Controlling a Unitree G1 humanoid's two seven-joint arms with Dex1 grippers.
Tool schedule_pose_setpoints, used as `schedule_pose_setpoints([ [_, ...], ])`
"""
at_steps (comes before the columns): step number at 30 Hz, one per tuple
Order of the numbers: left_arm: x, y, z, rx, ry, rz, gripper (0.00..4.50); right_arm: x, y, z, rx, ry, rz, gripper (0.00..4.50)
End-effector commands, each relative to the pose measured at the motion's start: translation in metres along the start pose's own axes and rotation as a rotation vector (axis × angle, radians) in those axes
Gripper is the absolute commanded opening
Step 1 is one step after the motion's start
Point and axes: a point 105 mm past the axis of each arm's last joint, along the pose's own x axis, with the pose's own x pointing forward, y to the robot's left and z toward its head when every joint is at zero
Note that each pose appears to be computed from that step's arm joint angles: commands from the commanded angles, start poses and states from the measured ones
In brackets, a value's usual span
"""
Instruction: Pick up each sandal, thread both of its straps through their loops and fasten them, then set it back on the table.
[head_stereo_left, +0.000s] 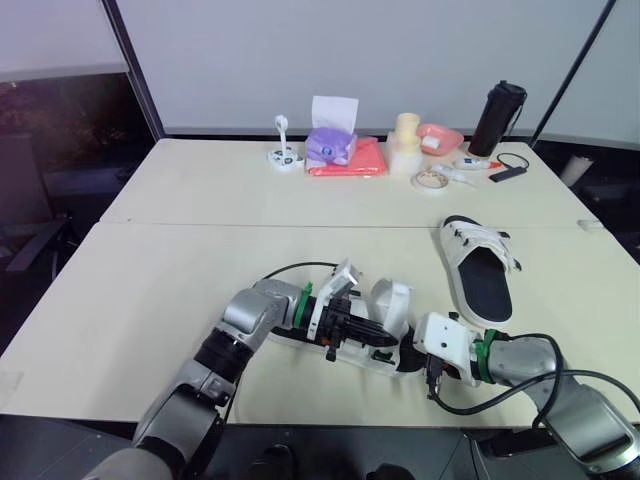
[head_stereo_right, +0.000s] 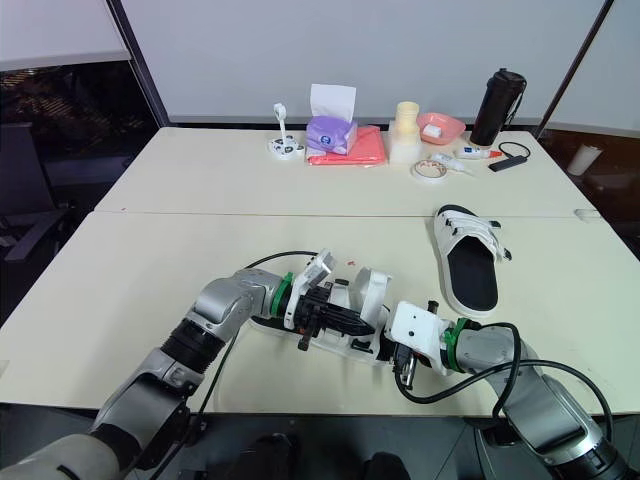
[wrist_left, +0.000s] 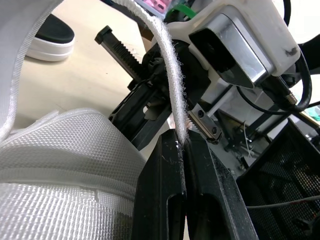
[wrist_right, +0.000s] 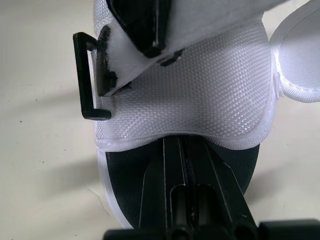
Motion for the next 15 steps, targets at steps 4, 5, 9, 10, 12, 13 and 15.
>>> schedule_pose_setpoints([
  [4, 0.013, 0.0, -0.015, 0.05, 0.04, 0.004, 0.05, 0.01, 0.033, -0.035, 0.124, 0.122, 0.123, 0.0],
  [5, 0.013, 0.001, -0.016, 0.053, 0.037, 0.009, 0.05, 0.01, 0.034, -0.035, 0.124, 0.121, 0.123, 0.0],
  [9, 0.017, 0.003, -0.011, 0.028, -0.004, 0.015, 0.05, 0.01, 0.035, -0.035, 0.126, 0.121, 0.122, 0.0],
  [10, 0.017, 0.003, -0.01, 0.016, -0.011, 0.011, 0.05, 0.01, 0.035, -0.035, 0.127, 0.122, 0.122, 0.0],
  [12, 0.018, -0.001, -0.007, -0.018, -0.021, -0.014, 0.05, 0.01, 0.035, -0.036, 0.126, 0.123, 0.122, 0.0],
  [13, 0.019, -0.002, -0.007, -0.028, -0.024, -0.022, 0.05, 0.01, 0.035, -0.036, 0.126, 0.123, 0.122, 0.0],
  [15, 0.018, -0.004, -0.004, -0.048, -0.033, -0.036, 0.05, 0.01, 0.035, -0.036, 0.124, 0.125, 0.121, 0.0],
])
